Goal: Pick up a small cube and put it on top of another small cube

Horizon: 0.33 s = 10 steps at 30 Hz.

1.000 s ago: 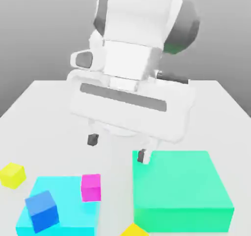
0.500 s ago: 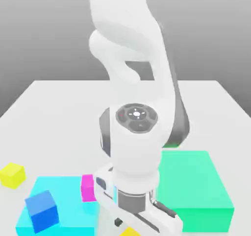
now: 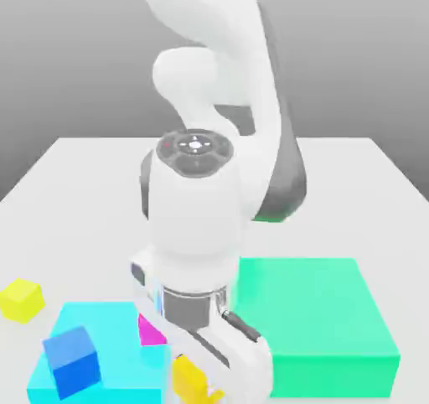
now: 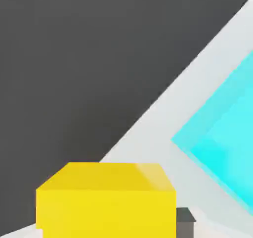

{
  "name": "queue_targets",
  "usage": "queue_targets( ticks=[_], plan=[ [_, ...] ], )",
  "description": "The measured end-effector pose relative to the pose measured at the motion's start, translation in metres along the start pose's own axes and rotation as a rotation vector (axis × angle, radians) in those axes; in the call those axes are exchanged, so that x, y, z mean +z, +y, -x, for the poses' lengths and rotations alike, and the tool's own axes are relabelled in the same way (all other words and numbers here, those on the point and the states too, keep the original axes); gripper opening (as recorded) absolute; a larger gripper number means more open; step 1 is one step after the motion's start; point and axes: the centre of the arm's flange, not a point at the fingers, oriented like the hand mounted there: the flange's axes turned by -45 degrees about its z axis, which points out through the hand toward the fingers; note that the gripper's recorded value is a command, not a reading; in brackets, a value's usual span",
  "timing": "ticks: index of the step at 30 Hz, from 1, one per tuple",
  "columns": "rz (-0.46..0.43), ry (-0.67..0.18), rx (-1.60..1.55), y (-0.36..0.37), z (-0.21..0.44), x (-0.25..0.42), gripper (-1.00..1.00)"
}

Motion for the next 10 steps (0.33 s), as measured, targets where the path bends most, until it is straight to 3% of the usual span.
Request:
queue_targets(
  ticks=[3,6,7,10],
  plan=[
    [-0.017,-0.013,0.19,0.051,-0.049,-0.044,-1.0],
    [-0.026,-0.019,0.244,0.065,-0.061,-0.017,-1.0],
    [-0.027,-0.019,0.247,0.066,-0.061,-0.003,1.0],
    [-0.027,-0.019,0.247,0.066,-0.061,-0.003,1.0]
  ],
)
